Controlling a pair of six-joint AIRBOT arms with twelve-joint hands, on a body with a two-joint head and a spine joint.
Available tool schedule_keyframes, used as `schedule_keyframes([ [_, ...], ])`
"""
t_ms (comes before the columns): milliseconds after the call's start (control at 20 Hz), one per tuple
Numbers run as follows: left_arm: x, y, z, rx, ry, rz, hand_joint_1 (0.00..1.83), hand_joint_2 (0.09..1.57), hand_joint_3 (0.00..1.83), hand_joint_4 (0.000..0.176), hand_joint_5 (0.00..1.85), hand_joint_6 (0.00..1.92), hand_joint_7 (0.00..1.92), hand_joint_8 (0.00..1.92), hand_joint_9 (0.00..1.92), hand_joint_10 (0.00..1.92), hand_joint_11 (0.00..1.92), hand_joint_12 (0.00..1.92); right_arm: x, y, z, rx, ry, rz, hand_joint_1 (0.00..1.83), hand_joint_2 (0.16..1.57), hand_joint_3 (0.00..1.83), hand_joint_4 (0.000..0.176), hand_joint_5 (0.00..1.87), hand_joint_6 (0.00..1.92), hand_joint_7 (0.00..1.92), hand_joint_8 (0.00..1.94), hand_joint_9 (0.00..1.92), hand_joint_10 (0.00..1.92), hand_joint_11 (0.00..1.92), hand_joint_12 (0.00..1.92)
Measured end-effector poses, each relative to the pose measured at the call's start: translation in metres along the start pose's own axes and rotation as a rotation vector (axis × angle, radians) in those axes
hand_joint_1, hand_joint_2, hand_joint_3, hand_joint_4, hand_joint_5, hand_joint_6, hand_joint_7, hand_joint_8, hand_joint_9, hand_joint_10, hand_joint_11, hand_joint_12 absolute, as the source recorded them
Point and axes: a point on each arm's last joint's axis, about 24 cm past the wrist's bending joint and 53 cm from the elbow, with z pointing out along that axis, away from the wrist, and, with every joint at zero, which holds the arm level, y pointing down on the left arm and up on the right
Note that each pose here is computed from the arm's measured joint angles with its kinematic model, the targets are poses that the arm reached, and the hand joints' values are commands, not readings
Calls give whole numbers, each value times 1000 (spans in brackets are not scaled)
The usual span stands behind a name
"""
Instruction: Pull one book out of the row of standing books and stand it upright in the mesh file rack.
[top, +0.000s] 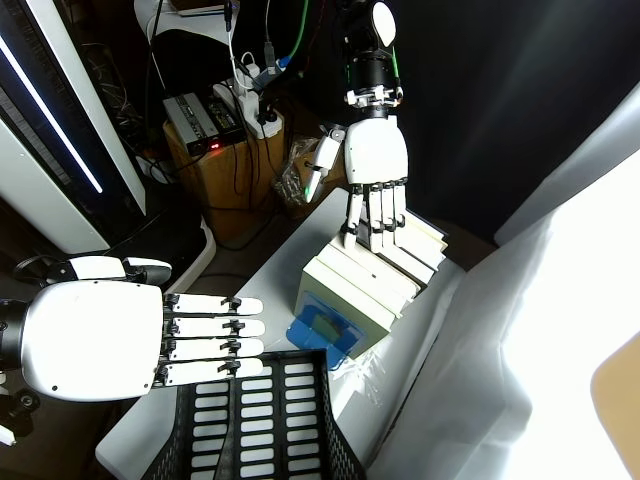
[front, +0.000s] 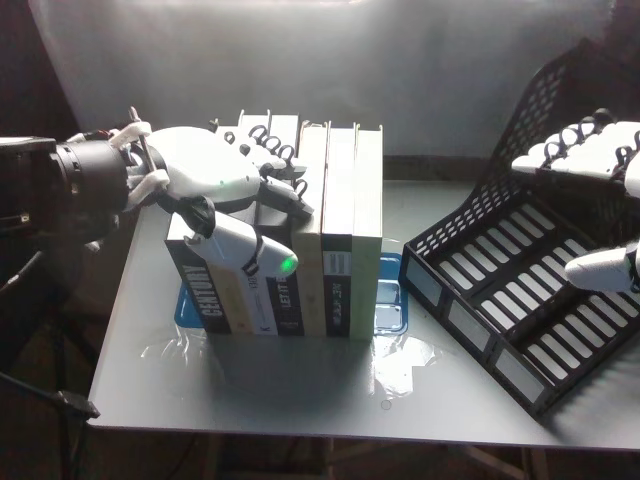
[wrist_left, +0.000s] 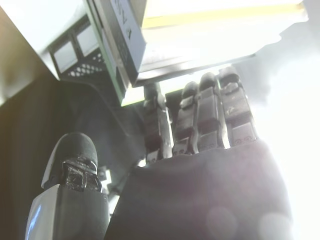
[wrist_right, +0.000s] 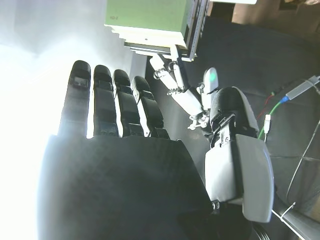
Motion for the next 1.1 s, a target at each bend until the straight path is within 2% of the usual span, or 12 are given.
schedule_keyframes([
  [50,5,-4,1,7,17,34,0,1176,0,133,446,60,0,0,0,0,0,0,0,-1,0,1,0,3,205,1221,5,0,0,0,0,0,0,0,0,0],
  [150,12,-11,0,25,44,82,0,1177,0,126,463,63,0,0,0,0,0,0,-1,0,0,-3,-5,7,222,1209,0,0,0,0,0,0,0,0,0,0],
  [200,16,-13,-2,33,58,105,0,1173,0,141,420,43,0,0,0,0,0,0,0,-1,-1,0,-4,10,234,1212,0,0,0,0,0,0,0,0,0,0],
  [250,19,-14,-4,36,69,127,0,1167,0,140,341,8,0,0,0,0,0,0,1,-1,-1,0,-3,11,244,1211,0,0,0,0,0,0,0,0,0,0],
  [350,27,-15,-8,39,92,158,0,1180,0,100,429,45,0,0,0,0,0,0,2,-3,-1,5,2,10,253,1226,6,0,0,0,0,0,0,0,0,0],
  [400,28,-17,-11,46,98,164,0,1185,0,87,447,51,0,0,0,0,0,0,2,-3,-1,6,1,11,240,1227,6,0,0,0,0,0,0,0,0,0],
  [450,32,-20,-13,56,106,170,0,1192,0,61,485,33,0,0,0,0,0,0,2,-3,-1,6,0,14,217,1222,4,0,0,0,0,0,0,0,0,0],
  [650,41,-34,-22,102,128,175,0,1199,1,40,498,26,0,0,0,0,0,0,3,-5,-2,10,1,21,275,1223,3,0,0,0,0,0,0,0,0,0],
  [750,47,-37,-28,118,142,172,0,1203,2,8,479,16,0,0,0,0,0,0,4,-6,-2,16,4,23,273,1225,3,0,0,0,0,0,0,0,0,0],
  [800,50,-41,-29,131,149,172,0,1205,3,0,463,8,0,0,0,0,0,0,4,-7,-2,18,1,29,263,1227,4,0,0,0,0,0,0,0,0,0],
  [950,62,-52,-34,168,174,179,0,1210,4,0,395,0,0,0,0,0,0,0,4,-7,-3,16,-1,35,311,1229,3,0,0,0,0,0,0,0,0,0],
  [1100,70,-51,-42,174,190,164,0,1208,3,0,389,0,0,0,0,0,0,0,5,-10,-4,24,1,42,273,1237,5,0,0,0,0,0,0,0,0,0],
])
